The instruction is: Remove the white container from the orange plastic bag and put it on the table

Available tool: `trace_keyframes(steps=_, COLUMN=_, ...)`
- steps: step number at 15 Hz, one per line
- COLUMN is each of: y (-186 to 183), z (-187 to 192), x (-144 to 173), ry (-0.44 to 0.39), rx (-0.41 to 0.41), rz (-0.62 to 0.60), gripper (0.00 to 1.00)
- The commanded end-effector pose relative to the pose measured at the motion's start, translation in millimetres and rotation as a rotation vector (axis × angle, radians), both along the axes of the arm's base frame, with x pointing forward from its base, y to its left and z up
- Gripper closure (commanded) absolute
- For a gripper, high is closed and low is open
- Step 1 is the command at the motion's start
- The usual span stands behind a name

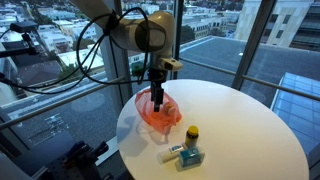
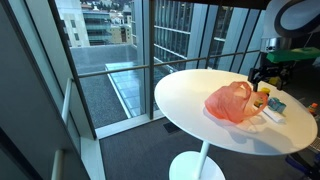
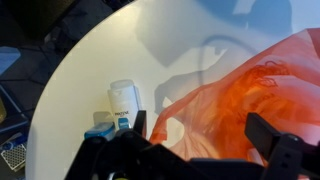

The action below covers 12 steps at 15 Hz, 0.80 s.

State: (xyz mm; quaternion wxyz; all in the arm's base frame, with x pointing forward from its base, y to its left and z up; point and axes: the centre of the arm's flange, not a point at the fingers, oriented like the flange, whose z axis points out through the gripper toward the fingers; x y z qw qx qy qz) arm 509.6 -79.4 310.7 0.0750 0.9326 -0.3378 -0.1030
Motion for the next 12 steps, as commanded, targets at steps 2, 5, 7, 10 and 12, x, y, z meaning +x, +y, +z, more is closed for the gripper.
trace_keyframes(steps=2, y=-0.1, z=0.0, x=-0.1, ry=0.000, rx=0.000, rz=0.000, gripper=0.00)
trace_keyframes(steps=5, y=1.2, z=-8.5, x=6.8, ry=0.008, rx=0.006, rz=-0.011, gripper=0.00)
trace_keyframes(steps=7, y=4.4, z=-17.0, x=13.2, ry=0.020, rx=0.013, rz=-0.018, gripper=0.00)
trace_keyframes(steps=10, y=12.2, z=-29.8, x=25.1, ry=0.011, rx=0.001, rz=-0.032, gripper=0.00)
trace_keyframes(steps=12, y=16.9, z=-38.1, x=34.9, ry=-0.008, rx=-0.009, rz=-0.051, gripper=0.00)
